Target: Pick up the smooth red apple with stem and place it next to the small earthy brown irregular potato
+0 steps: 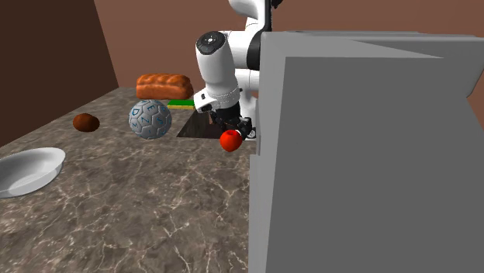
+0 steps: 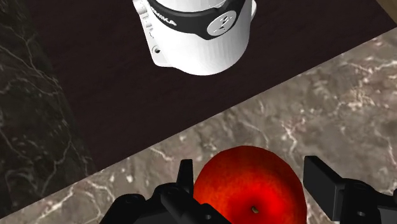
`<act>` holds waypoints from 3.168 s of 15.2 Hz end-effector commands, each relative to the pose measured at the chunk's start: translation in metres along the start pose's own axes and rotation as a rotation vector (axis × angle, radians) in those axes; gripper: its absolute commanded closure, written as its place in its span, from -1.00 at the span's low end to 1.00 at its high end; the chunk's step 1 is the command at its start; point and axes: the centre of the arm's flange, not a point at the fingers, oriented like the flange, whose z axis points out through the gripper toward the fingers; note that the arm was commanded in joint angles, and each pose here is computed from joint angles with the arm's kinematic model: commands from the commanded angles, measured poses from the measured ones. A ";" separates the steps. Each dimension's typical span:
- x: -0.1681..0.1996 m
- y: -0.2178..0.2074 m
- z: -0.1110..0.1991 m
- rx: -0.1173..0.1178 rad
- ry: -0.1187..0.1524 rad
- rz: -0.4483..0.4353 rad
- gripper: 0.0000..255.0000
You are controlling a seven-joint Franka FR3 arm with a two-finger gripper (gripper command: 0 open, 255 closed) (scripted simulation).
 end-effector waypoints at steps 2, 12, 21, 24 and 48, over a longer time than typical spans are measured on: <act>-0.004 0.001 -0.009 0.000 0.000 0.000 1.00; -0.025 0.005 -0.058 0.000 0.000 0.000 1.00; -0.043 0.008 -0.101 0.000 0.000 0.000 1.00; -0.049 0.009 -0.116 0.000 0.000 0.000 1.00; -0.006 0.270 -0.133 0.000 0.000 0.000 1.00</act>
